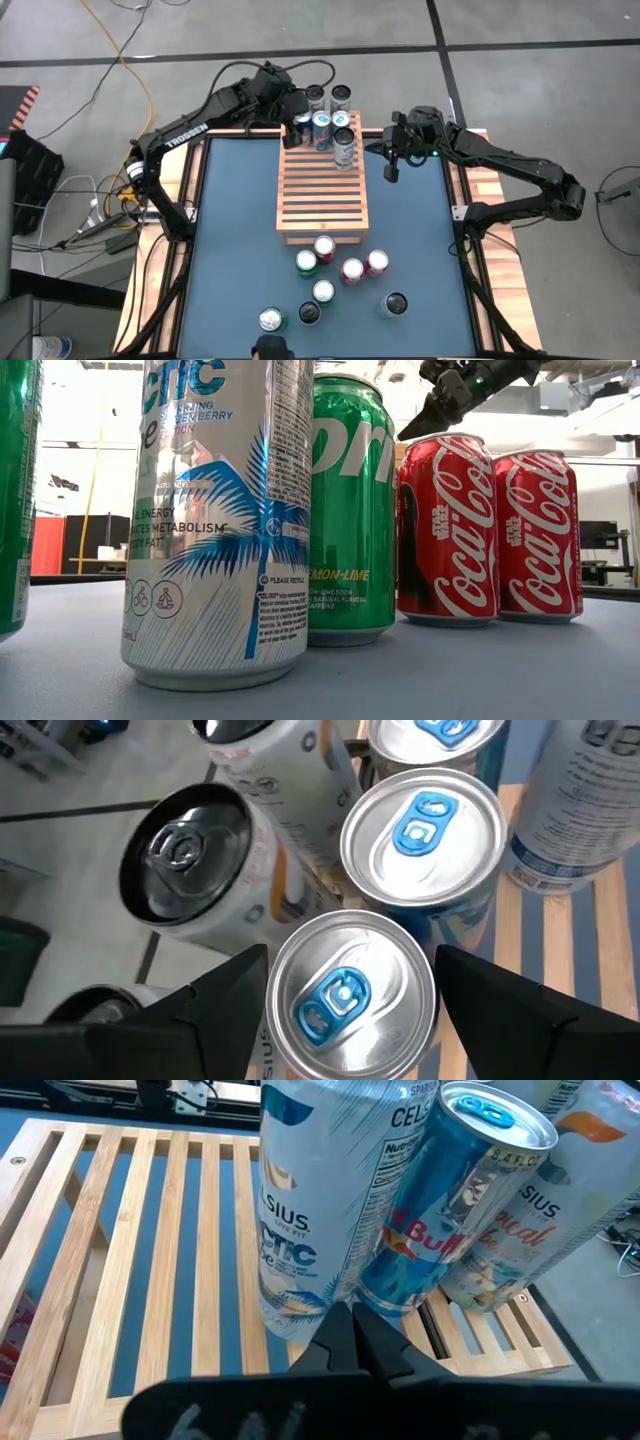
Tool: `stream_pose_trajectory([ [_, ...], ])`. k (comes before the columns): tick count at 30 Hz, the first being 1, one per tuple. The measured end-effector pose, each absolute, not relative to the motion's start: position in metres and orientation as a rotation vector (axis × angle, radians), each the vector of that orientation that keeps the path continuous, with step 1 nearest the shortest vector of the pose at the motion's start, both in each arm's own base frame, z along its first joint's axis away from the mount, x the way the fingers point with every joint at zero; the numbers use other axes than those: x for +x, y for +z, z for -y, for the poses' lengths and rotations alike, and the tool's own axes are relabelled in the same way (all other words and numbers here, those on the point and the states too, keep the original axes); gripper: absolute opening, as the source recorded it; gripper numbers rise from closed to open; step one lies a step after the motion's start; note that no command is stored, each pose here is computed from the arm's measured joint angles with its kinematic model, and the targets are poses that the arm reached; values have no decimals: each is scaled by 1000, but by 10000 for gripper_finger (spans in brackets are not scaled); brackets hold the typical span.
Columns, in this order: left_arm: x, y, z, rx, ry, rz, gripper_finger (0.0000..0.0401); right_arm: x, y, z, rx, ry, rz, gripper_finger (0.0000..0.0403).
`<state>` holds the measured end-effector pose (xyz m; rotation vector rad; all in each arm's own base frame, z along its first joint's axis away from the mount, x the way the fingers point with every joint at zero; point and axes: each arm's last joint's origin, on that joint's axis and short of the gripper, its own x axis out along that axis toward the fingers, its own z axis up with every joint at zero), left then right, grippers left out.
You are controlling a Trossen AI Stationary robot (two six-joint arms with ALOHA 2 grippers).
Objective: Place canned beverage on shelf
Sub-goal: Adjust the soda cans on the shelf
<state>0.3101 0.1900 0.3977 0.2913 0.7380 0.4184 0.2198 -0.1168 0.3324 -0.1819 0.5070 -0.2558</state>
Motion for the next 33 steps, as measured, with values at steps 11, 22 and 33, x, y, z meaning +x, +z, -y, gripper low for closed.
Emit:
stream_pose_trajectory([
  [11,312,395,-187,291,411,-753,270,221,331,117,-180,-254,-513,0],
  [22,310,391,-186,250,395,-796,233,222,330,118,-198,-247,-520,0],
  [33,301,407,-180,213,393,-816,235,222,330,118,-202,-246,-521,0],
])
